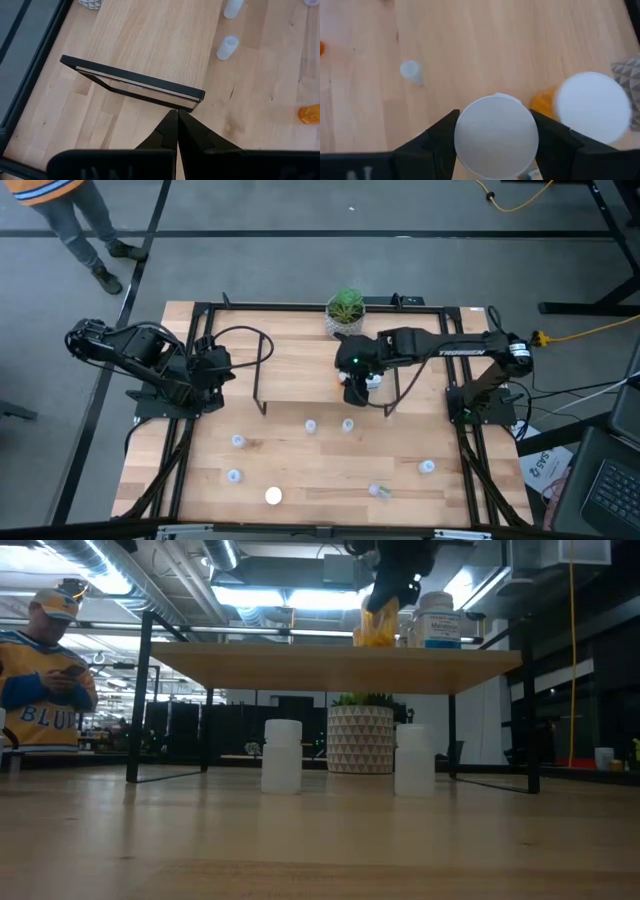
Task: Pick and place medicine bottles onto shelf by color
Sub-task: Put the top orange pill bottle on the shelf aligned with the other orange pill bottle
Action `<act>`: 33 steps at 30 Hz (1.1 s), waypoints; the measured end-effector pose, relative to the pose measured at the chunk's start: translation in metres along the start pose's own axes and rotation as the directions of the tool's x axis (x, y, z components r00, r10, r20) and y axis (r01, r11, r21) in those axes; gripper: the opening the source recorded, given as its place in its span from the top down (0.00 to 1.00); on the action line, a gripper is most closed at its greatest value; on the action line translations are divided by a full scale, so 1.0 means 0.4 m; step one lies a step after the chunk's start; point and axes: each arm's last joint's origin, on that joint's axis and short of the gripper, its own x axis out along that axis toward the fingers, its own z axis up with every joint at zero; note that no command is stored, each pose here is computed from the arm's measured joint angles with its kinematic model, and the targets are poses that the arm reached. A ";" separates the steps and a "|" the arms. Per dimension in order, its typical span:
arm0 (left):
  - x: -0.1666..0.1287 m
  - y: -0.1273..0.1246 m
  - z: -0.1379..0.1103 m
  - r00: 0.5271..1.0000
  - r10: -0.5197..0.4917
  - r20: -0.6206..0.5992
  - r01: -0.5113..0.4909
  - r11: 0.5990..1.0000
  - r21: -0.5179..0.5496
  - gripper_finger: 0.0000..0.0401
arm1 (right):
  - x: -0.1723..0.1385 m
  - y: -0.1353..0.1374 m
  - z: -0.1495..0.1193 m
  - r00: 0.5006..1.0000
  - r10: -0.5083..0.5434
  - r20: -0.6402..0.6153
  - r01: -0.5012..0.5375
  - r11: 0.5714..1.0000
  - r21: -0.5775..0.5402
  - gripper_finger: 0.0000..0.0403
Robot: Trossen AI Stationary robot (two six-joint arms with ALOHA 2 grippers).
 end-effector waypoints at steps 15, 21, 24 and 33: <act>0.000 0.000 0.000 1.000 0.000 0.000 0.000 1.000 0.000 1.00 | 0.006 -0.005 -0.002 0.999 -0.053 -0.011 0.053 0.999 -0.003 0.44; 0.000 0.000 0.000 1.000 0.000 0.000 0.000 1.000 0.000 1.00 | 0.006 -0.004 -0.002 0.999 -0.051 -0.011 0.051 0.999 -0.003 0.42; 0.000 0.000 0.000 1.000 0.000 0.000 0.000 1.000 0.000 1.00 | 0.005 -0.004 -0.001 0.999 -0.052 -0.009 0.052 0.999 0.001 0.42; 0.000 0.000 0.000 1.000 0.000 0.000 0.000 1.000 -0.001 1.00 | -0.028 -0.004 0.015 0.999 -0.050 0.006 0.050 0.999 0.003 0.42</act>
